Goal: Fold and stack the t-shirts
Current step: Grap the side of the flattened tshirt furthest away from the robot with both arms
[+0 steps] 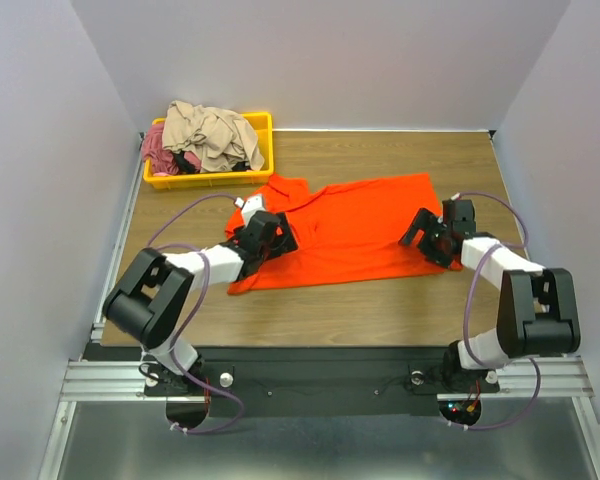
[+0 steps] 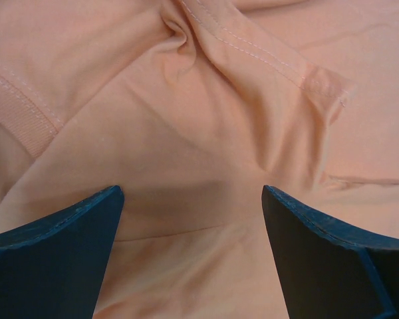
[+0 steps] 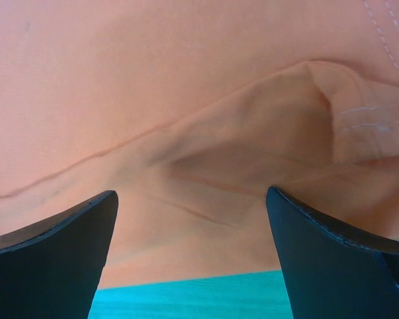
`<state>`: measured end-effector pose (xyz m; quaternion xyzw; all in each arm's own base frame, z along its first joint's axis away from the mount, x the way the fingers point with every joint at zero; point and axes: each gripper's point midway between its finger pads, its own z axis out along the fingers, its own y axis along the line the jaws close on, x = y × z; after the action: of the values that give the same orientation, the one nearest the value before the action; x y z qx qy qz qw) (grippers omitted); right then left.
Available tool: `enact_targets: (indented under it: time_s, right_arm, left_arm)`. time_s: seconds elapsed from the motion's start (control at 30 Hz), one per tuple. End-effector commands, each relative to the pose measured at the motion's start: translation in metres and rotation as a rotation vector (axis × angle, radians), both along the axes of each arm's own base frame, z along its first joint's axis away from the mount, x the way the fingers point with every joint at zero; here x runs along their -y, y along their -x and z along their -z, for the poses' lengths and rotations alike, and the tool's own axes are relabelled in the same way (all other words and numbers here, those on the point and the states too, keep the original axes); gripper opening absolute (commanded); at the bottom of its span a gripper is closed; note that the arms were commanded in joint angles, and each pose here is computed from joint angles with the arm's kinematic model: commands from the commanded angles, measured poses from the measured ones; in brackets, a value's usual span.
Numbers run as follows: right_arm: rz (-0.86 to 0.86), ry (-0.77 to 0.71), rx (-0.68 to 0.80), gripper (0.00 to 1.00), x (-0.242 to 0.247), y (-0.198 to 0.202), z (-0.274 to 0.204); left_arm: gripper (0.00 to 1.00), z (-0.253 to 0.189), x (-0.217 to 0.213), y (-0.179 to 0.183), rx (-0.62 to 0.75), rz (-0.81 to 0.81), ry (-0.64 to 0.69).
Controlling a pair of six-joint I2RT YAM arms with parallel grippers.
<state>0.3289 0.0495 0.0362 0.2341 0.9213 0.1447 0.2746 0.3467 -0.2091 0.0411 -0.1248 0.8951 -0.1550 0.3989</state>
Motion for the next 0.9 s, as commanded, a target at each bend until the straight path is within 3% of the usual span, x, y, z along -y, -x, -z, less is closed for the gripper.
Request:
enact_targets:
  time_s: [0.0, 0.2, 0.33, 0.6, 0.73, 0.87]
  right_arm:
    - [0.049, -0.091, -0.22, 1.0, -0.013, 0.079, 0.041]
    - [0.121, -0.178, -0.209, 1.0, -0.021, 0.12, 0.034]
    - [0.144, -0.167, -0.208, 1.0, -0.018, 0.138, 0.025]
    - [0.092, -0.095, 0.022, 1.0, -0.007, 0.084, -0.047]
    - [0.111, 0.032, 0.082, 1.0, 0.014, 0.049, -0.073]
    - [0.137, 0.124, 0.033, 1.0, 0.03, 0.025, -0.065]
  left_arm:
    - [0.98, 0.039, -0.025, 0.069, -0.22, -0.043, -0.009]
    - [0.98, 0.055, -0.024, 0.132, -0.368, -0.046, -0.009]
    - [0.98, 0.044, -0.017, 0.147, -0.381, -0.026, -0.028]
    - [0.99, -0.065, -0.042, 0.075, -0.039, -0.188, -0.113]
    - [0.98, -0.089, -0.062, 0.025, 0.049, -0.235, -0.119]
    - [0.98, -0.101, -0.072, -0.034, 0.119, -0.249, -0.113]
